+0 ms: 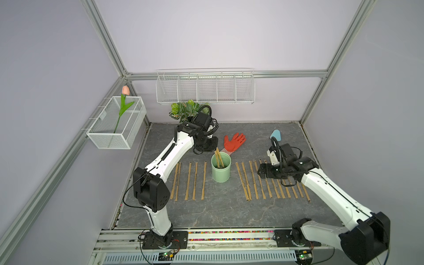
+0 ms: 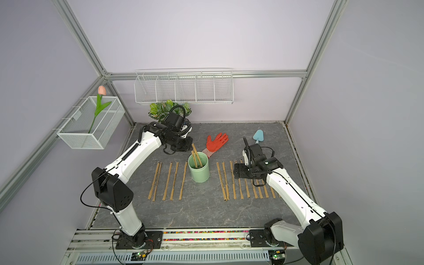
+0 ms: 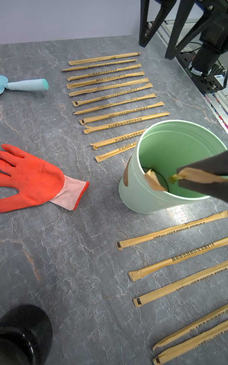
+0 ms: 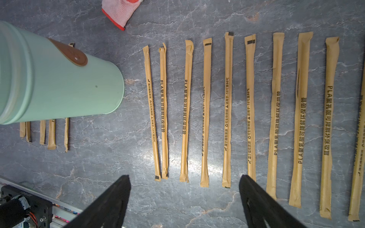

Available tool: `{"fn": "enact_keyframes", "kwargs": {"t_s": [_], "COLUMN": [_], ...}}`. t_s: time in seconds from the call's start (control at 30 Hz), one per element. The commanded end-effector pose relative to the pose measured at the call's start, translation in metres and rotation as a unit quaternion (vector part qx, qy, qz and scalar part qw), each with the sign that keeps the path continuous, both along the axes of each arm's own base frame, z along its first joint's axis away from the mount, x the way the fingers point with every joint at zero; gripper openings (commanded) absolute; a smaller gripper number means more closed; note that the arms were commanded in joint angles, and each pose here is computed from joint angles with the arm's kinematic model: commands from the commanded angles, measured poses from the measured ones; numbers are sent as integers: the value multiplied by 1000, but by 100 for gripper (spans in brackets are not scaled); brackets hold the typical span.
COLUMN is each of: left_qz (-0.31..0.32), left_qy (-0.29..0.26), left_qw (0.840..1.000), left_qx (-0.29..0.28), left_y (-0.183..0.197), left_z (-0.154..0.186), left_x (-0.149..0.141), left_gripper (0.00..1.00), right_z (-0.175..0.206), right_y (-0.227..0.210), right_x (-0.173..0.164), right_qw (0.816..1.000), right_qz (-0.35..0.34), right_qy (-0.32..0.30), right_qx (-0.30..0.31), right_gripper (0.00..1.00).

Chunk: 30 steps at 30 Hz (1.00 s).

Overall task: Take the straws out of the storage container
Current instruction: Pick up the straw from the container.

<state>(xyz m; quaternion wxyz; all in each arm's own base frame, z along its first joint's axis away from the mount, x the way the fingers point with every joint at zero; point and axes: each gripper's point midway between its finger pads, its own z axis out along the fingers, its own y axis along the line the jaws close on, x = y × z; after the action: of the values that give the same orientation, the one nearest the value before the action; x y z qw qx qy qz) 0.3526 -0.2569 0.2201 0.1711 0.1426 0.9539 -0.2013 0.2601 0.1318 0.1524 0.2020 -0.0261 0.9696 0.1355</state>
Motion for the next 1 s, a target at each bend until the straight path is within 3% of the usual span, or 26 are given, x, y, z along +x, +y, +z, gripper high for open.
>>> {"fn": "enact_keyframes", "kwargs": {"t_s": [0.0, 0.53, 0.97], "left_qz": [-9, -6, 44], "left_qy": [-20, -86, -230], "left_qw": [1000, 996, 972], "left_qx": [2, -15, 1], "left_y": [5, 12, 66], "left_z": [24, 90, 194], "left_x": [-6, -8, -28], "left_gripper": [5, 4, 4], "right_z": [-1, -2, 6], "right_y": [1, 2, 3], "right_x": [0, 2, 3], "right_qw": [1000, 1000, 1000], "right_qz": [-5, -4, -1], "right_qy": [3, 4, 1], "right_qx": [9, 9, 12], "right_gripper": [89, 89, 89]}}
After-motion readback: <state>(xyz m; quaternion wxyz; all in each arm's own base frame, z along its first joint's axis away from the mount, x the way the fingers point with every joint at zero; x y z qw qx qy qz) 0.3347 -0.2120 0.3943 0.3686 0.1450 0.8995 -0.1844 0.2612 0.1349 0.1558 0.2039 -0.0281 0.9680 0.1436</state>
